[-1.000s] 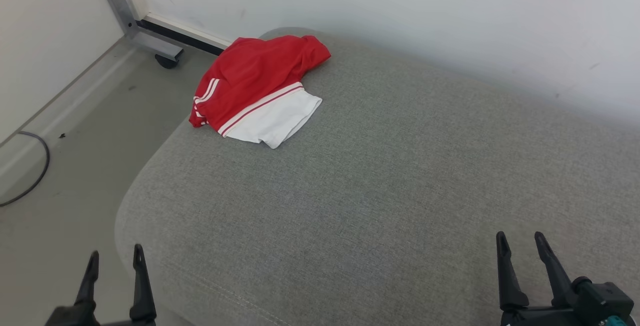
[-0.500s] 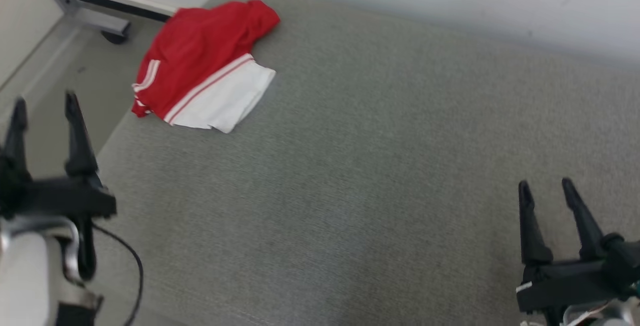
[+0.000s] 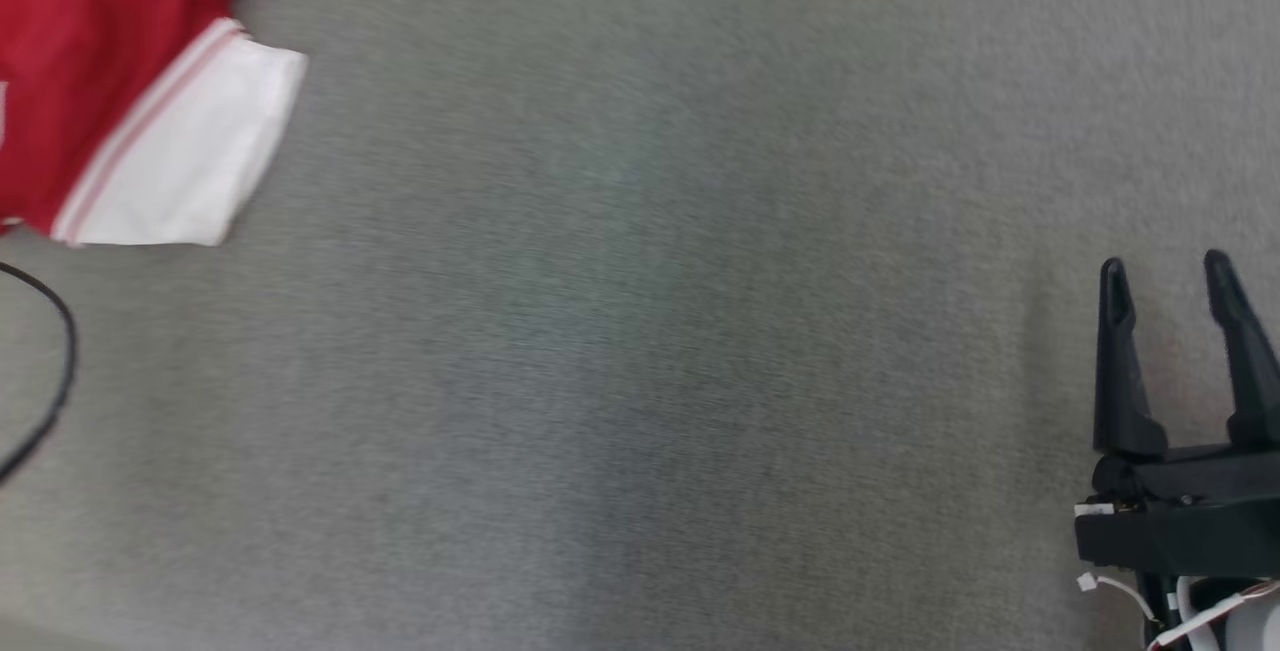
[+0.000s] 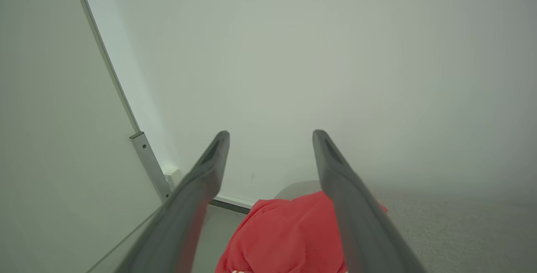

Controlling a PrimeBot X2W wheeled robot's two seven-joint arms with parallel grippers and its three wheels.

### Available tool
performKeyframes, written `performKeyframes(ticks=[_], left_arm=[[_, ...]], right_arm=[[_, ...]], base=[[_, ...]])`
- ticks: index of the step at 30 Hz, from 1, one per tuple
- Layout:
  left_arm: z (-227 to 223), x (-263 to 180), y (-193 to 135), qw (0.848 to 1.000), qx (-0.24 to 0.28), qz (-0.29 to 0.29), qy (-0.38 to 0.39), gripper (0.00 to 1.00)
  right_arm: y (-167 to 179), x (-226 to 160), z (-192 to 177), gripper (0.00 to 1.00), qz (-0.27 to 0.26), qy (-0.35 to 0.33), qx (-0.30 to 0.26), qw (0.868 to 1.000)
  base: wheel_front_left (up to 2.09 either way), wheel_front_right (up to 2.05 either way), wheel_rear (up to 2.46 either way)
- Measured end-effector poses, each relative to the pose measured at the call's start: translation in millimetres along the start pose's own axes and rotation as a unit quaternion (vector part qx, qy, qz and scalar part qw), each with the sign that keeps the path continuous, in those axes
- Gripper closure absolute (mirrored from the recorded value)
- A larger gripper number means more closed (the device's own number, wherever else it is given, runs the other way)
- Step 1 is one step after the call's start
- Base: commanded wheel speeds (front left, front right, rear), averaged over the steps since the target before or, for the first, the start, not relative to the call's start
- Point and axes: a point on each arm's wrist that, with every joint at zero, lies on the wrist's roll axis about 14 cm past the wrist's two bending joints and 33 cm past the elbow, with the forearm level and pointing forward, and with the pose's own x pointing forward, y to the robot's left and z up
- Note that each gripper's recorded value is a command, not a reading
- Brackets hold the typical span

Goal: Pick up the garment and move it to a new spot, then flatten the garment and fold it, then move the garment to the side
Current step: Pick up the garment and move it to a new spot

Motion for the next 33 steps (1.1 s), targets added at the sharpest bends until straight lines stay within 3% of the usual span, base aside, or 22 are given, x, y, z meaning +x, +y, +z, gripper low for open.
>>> performKeyframes(ticks=[11, 19, 21, 28, 29, 30, 31, 32, 33], left_arm=[[-107.7, 41.7, -36.1, 0.988, 0.024, -0.033, 0.146, 0.00], [-183.2, 29.9, -52.8, 0.958, 0.028, -0.046, 0.281, 0.00], [-198.0, 21.9, -51.1, 0.945, 0.025, -0.041, 0.324, 0.00], [-216.1, 6.1, -46.7, 0.910, 0.005, -0.025, 0.413, 0.00], [-217.3, 4.9, -47.6, 0.906, 0.007, -0.026, 0.422, 0.11], [-217.5, 4.9, -47.9, 0.904, 0.005, -0.025, 0.427, 0.58], [-217.2, 5.7, -48.1, 0.903, 0.007, -0.026, 0.429, 0.81], [-216.6, 6.8, -47.7, 0.904, 0.008, -0.026, 0.426, 1.00], [-217.2, 6.7, -47.9, 0.904, 0.010, -0.027, 0.427, 1.00]], right_arm=[[-43.4, -6.1, -20.1, 0.00, -0.050, 0.035, -0.033, 0.998], [-54.8, -7.3, -34.3, 0.00, -0.061, 0.060, -0.045, 0.995], [-55.6, -7.6, -34.0, 0.00, -0.061, 0.061, -0.046, 0.995], [-55.3, -8.6, -26.9, 0.00, -0.062, 0.056, -0.049, 0.995], [-55.3, -8.5, -25.5, 0.00, -0.062, 0.055, -0.050, 0.995], [-55.2, -8.2, -24.4, 0.00, -0.062, 0.054, -0.050, 0.995], [-55.6, -8.1, -23.7, 0.00, -0.062, 0.053, -0.050, 0.995], [-55.7, -8.2, -23.3, 0.00, -0.062, 0.053, -0.051, 0.995], [-55.7, -8.4, -23.2, 0.00, -0.062, 0.053, -0.051, 0.995]], base=[[0.00, 0.00, 0.00], [0.00, 0.00, 0.00], [0.00, 0.00, 0.00], [0.00, 0.00, 0.00], [0.00, 0.00, 0.00], [0.00, 0.00, 0.00], [0.00, 0.00, 0.00], [0.00, 0.00, 0.00], [0.00, 0.00, 0.00]])
